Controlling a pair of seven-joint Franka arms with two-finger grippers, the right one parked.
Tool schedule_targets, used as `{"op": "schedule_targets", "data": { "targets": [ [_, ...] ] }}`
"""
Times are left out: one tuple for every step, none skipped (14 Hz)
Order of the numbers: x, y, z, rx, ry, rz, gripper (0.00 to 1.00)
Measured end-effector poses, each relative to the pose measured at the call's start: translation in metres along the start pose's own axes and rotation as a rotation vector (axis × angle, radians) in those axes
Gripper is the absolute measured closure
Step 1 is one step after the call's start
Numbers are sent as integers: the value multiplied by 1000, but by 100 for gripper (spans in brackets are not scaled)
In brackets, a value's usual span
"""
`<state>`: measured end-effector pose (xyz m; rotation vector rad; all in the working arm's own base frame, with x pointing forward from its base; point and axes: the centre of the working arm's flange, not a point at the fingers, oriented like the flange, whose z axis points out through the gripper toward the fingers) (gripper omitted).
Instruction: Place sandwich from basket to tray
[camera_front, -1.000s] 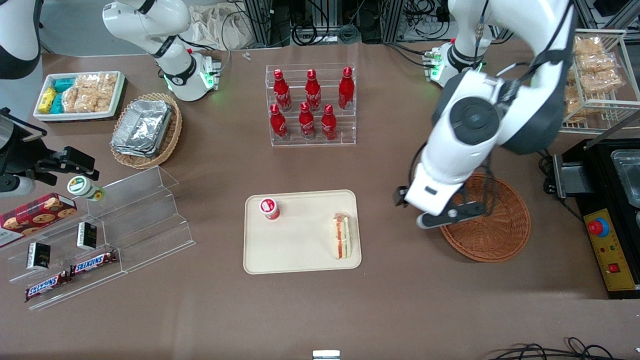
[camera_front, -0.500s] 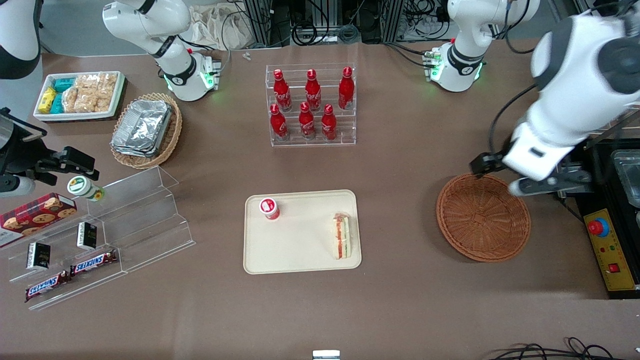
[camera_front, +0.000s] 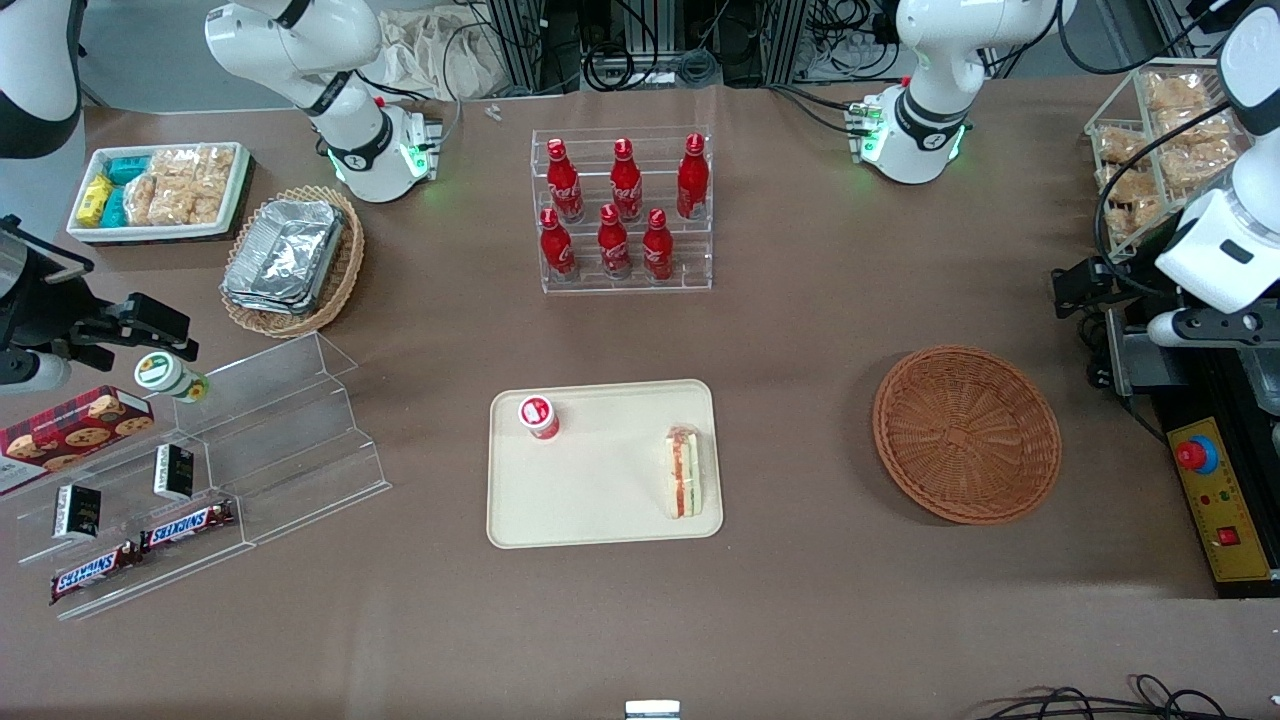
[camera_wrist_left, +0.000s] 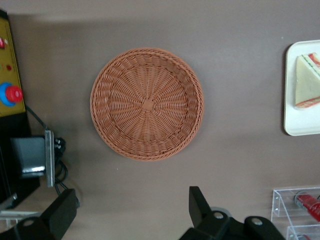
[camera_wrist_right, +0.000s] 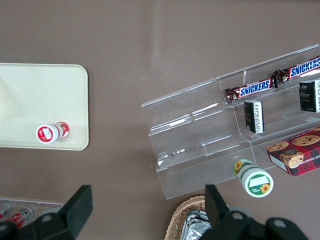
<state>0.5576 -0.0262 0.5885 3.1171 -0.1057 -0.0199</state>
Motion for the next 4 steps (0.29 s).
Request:
{"op": "schedule_targets", "data": {
  "targets": [
    [2, -1, -2, 0, 5, 20, 0],
    [6, -2, -4, -1, 10, 31, 0],
    [9, -3, -5, -2, 13, 37, 0],
    [13, -4, -5, -4, 16, 39, 0]
  ]
}}
